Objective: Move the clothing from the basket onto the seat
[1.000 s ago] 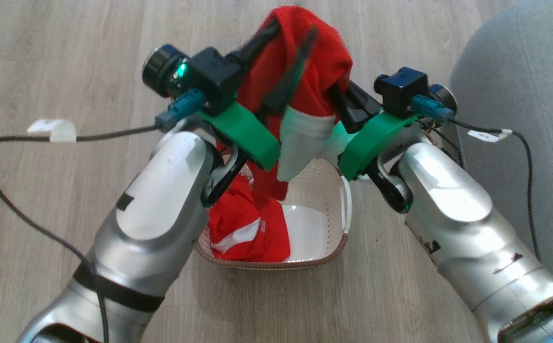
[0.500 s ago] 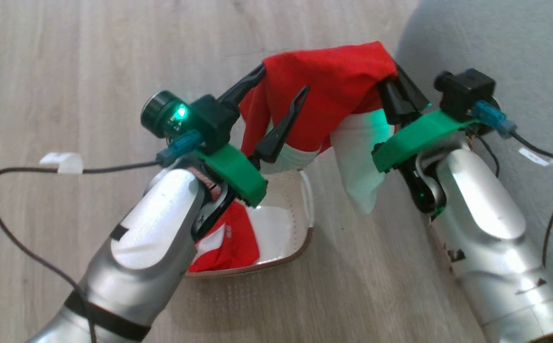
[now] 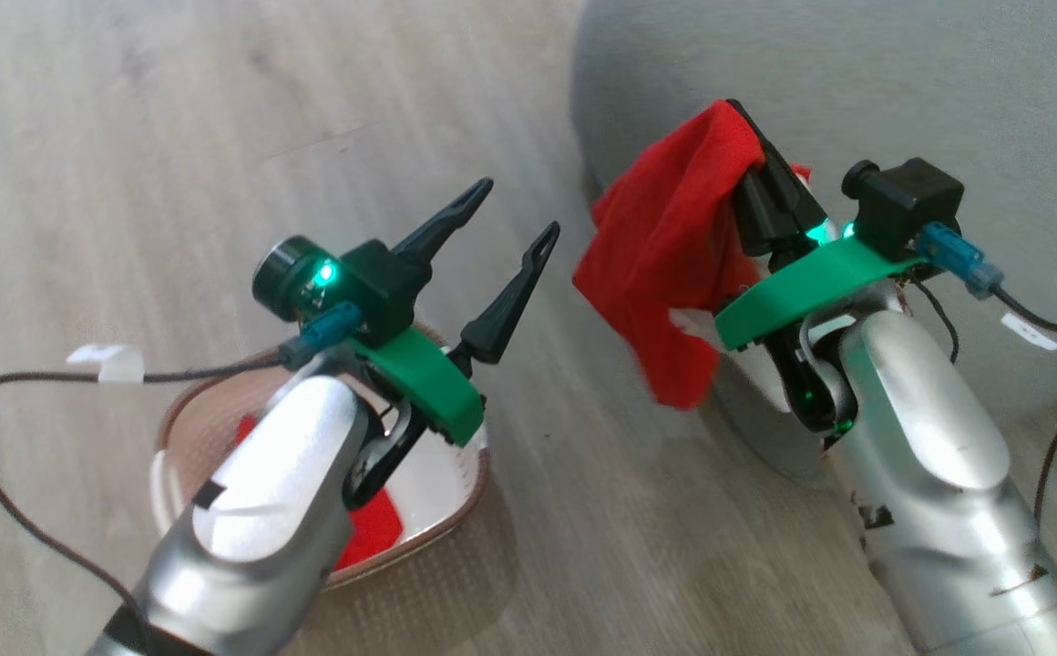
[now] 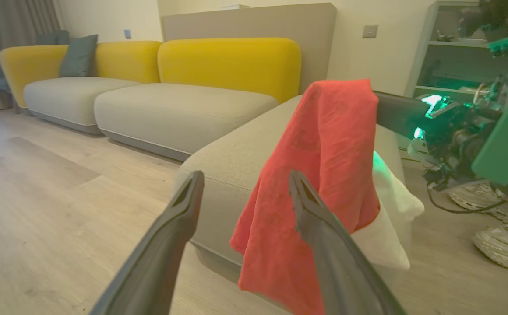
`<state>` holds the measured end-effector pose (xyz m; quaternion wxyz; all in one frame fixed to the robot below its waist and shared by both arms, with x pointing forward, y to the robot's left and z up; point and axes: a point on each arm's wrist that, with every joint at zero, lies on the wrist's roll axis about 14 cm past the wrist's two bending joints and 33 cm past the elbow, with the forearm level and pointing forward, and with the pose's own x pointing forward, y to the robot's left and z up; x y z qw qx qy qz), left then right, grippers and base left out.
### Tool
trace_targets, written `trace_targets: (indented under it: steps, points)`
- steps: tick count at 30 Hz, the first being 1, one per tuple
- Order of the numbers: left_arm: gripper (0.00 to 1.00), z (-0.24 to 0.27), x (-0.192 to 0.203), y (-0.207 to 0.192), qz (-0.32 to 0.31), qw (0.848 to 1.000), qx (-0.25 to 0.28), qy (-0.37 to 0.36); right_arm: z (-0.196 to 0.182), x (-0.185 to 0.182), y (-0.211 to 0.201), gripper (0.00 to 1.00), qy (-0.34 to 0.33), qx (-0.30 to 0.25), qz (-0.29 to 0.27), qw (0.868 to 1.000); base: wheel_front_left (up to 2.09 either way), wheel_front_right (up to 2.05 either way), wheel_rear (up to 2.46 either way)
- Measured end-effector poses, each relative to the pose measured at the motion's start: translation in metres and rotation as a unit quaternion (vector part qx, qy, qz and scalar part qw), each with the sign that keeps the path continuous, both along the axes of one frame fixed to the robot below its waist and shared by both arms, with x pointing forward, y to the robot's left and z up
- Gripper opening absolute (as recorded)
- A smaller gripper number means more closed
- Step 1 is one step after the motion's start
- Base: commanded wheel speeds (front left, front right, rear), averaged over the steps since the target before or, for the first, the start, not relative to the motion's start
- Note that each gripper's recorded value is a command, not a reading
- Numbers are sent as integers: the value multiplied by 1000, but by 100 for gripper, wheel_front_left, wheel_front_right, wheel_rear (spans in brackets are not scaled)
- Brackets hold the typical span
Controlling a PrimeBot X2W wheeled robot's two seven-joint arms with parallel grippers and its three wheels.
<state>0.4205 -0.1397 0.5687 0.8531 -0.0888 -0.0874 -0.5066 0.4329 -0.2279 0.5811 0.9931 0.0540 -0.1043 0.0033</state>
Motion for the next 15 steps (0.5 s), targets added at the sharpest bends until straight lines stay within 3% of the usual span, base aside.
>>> trace_targets:
  steps: [15]
  points:
    - [100,-6,-38,-48,-74,997,0,14,-7,-81,-75,0,-2,10,-128,992,0,0,0]
